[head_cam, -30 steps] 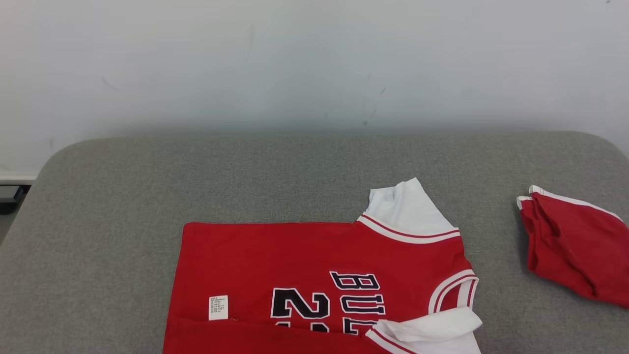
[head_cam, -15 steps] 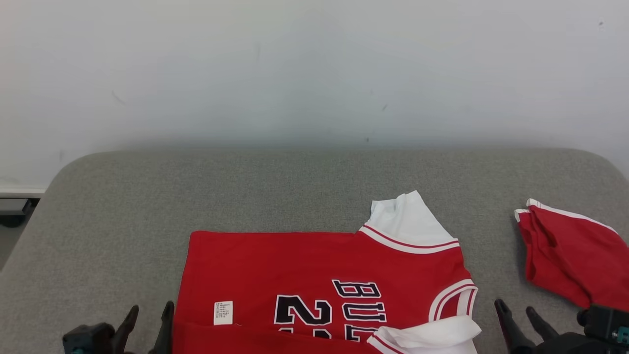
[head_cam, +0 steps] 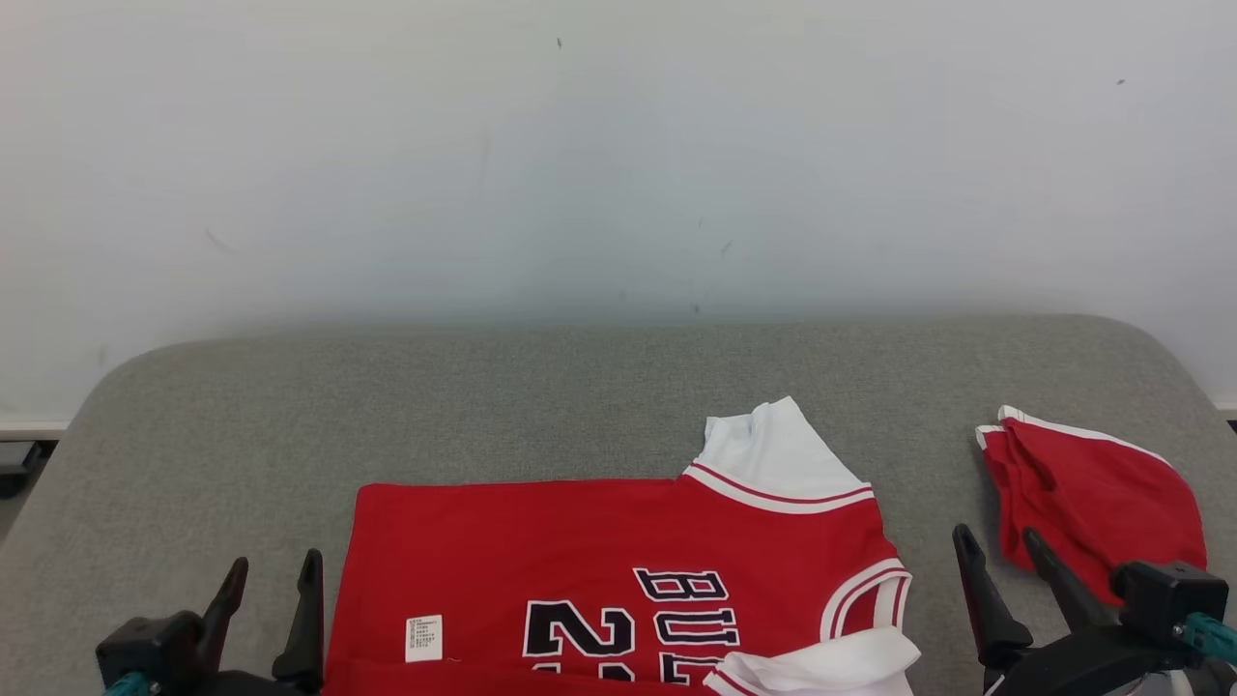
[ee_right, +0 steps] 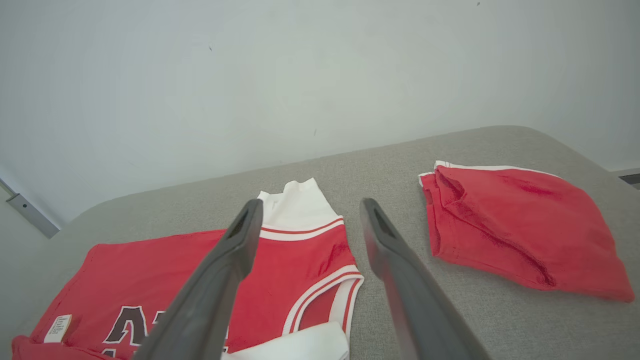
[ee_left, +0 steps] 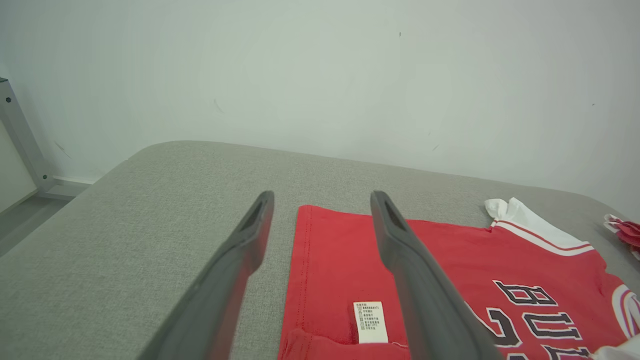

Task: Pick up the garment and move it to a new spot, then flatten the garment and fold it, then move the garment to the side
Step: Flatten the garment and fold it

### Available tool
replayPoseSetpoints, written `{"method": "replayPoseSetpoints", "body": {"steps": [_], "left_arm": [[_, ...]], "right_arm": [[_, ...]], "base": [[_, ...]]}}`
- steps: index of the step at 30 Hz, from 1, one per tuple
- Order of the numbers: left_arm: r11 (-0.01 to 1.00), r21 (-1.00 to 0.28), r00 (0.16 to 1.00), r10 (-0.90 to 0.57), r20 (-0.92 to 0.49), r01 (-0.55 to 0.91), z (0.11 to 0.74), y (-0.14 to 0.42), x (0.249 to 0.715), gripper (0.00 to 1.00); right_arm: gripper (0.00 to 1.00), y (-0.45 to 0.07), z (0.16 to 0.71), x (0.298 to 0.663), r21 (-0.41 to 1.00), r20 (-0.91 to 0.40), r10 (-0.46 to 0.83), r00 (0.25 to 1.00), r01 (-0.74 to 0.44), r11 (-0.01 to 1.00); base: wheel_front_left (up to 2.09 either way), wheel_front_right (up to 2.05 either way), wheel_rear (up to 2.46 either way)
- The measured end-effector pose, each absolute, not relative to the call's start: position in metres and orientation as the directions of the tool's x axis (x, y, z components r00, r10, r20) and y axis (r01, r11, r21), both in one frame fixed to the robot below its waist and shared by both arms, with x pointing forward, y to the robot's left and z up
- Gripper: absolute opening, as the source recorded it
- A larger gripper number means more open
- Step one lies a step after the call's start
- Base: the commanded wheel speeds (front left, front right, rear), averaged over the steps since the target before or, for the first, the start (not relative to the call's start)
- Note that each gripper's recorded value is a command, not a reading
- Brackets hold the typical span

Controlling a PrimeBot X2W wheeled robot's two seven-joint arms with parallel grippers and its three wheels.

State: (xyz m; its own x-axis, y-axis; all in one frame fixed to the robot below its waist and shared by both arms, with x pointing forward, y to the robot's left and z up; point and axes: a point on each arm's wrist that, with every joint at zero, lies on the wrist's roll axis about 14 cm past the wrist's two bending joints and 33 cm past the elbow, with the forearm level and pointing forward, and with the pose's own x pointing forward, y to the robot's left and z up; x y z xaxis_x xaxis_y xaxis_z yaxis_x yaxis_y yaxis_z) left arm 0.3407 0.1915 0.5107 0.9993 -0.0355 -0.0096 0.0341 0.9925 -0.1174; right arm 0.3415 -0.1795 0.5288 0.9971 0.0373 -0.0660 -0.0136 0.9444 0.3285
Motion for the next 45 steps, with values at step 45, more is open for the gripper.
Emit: {"method": "replayPoseSetpoints", "body": {"steps": [45], "left_arm": [[0.994,-0.098,0.982,-0.059,-0.182,0.042,0.474,0.177,0.345,1.00]], "right_arm": [[1.00,-0.180,0.507,0.358,0.225,-0.063,0.098,0.993,-0.082,0.971]], "base": [[0.00,0.00,0.00]]}}
